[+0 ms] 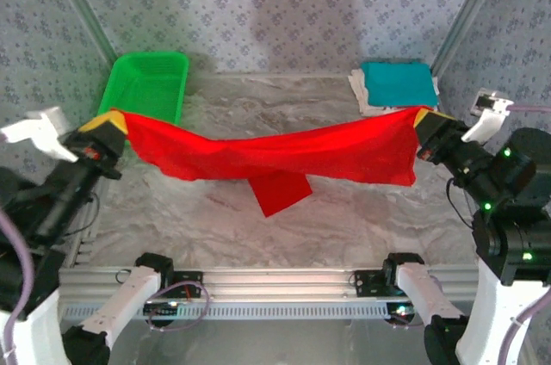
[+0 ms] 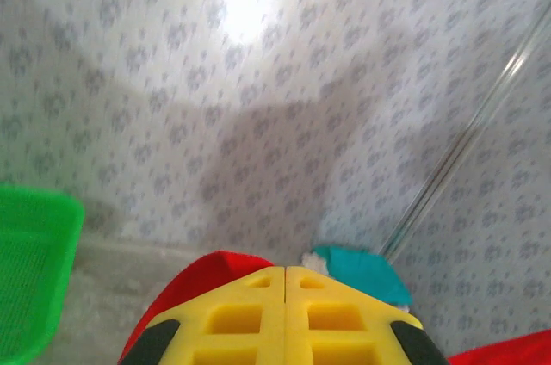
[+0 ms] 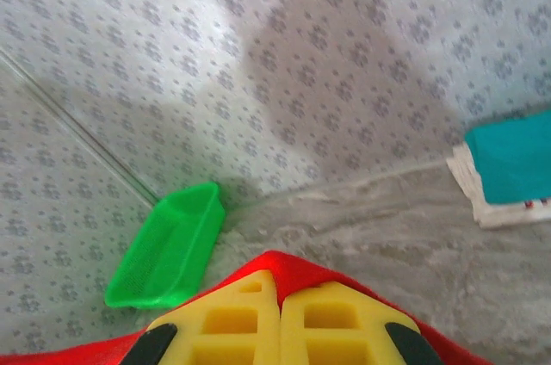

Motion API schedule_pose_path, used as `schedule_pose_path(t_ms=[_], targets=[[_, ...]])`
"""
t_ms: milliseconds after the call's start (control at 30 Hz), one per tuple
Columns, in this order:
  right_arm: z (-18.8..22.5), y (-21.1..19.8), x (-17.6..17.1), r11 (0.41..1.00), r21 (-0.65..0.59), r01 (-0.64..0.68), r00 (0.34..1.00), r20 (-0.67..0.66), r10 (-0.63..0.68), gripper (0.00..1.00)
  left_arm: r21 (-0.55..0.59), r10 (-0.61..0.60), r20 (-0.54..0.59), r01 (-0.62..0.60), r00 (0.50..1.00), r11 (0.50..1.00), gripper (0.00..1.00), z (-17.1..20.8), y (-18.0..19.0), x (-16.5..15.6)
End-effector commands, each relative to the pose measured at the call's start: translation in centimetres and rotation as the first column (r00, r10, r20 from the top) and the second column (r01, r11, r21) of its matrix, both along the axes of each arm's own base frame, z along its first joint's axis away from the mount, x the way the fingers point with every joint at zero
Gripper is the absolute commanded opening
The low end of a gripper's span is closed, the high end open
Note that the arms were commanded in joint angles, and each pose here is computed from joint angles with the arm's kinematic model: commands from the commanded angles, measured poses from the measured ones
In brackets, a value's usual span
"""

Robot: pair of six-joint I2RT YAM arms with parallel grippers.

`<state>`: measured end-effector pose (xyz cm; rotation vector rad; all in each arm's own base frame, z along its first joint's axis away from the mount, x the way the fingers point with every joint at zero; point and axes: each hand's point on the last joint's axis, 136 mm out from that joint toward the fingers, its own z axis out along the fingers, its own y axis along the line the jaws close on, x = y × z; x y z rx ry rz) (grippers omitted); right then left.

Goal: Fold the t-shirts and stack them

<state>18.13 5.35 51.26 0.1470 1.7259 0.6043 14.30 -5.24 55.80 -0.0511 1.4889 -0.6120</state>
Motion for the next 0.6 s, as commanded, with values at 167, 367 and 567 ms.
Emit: schedule_pose_path(t_ms=[167,367,567], targets=[[1.4,-0.8,4.4,0.999,0.005,0.043,0.999,-0.017,-0.043,0.00,0.100,0.046,0.008,-0.047,0.999,0.994,0.00,5.3,-0.8,5.2],[-3.6,-2.0,14.9,0.995,0.006,0.101,0.977,-0.191,-0.098,0.00,0.229,0.080,-0.129,-0.049,0.988,0.972,0.00,3.1,-3.3,17.7],[-11.8,-2.7,25.3,0.990,0.010,0.140,0.931,-0.341,-0.128,0.00,0.279,0.056,-0.361,0.051,0.931,0.959,0.00,-7.2,-5.4,31.8]])
